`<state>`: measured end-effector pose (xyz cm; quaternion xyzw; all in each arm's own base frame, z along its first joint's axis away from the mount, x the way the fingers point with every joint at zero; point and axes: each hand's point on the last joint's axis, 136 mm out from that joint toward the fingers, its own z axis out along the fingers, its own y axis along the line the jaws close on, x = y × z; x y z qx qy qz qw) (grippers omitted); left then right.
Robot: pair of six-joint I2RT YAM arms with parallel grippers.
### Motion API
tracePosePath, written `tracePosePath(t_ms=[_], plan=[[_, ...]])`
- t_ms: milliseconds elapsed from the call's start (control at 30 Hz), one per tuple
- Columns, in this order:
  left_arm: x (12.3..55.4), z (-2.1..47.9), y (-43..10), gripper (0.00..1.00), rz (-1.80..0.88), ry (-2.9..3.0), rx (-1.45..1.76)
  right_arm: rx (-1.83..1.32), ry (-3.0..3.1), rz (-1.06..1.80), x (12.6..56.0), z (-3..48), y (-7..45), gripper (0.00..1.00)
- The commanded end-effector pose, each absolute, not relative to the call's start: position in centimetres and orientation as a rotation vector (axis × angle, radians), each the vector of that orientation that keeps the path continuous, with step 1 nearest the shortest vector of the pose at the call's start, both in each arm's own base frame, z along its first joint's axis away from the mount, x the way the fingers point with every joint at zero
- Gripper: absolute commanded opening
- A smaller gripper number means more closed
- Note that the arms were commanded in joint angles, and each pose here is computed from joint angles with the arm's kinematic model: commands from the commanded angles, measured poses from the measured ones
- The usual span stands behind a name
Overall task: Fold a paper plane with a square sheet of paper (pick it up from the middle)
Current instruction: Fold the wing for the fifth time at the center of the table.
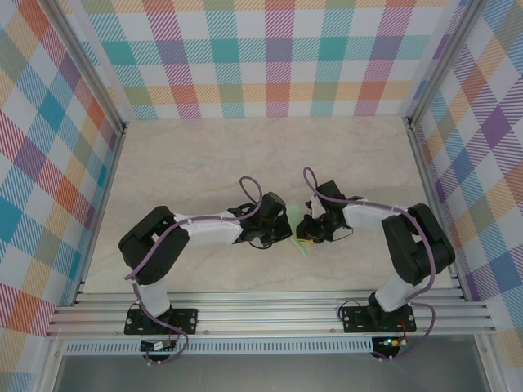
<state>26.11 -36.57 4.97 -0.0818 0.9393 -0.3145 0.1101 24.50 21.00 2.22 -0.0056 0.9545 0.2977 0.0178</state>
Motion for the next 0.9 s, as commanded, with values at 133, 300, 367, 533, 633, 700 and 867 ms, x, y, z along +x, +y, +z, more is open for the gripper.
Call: tracePosePath(t_ms=[133,300,367,533,633,700,867], plan=[[25.9,4.7,-36.2,0.05,-0.870,2.821,-0.246,-0.098,2.800,0.948,24.1,4.3,20.5,0.25],[26.0,4.7,-36.5,0.05,-0.882,2.827,-0.245,-0.178,2.685,1.019,23.4,5.7,21.1,0.31],[26.0,4.9,-36.6,0.05,-0.886,2.827,-0.244,-0.230,2.653,1.051,23.0,6.0,21.7,0.33],[26.2,5.2,-36.9,0.05,-0.899,2.827,-0.248,-0.303,2.625,1.023,22.5,5.5,22.5,0.36],[26.3,5.3,-37.0,0.05,-0.917,2.826,-0.259,-0.317,2.610,0.986,22.5,5.0,22.5,0.36],[26.2,5.4,-37.0,0.05,-0.926,2.830,-0.267,-0.341,2.601,0.963,22.4,4.7,22.5,0.36],[26.3,5.6,-37.2,0.06,-0.947,2.832,-0.278,-0.429,2.543,0.890,22.4,4.2,22.8,0.37]])
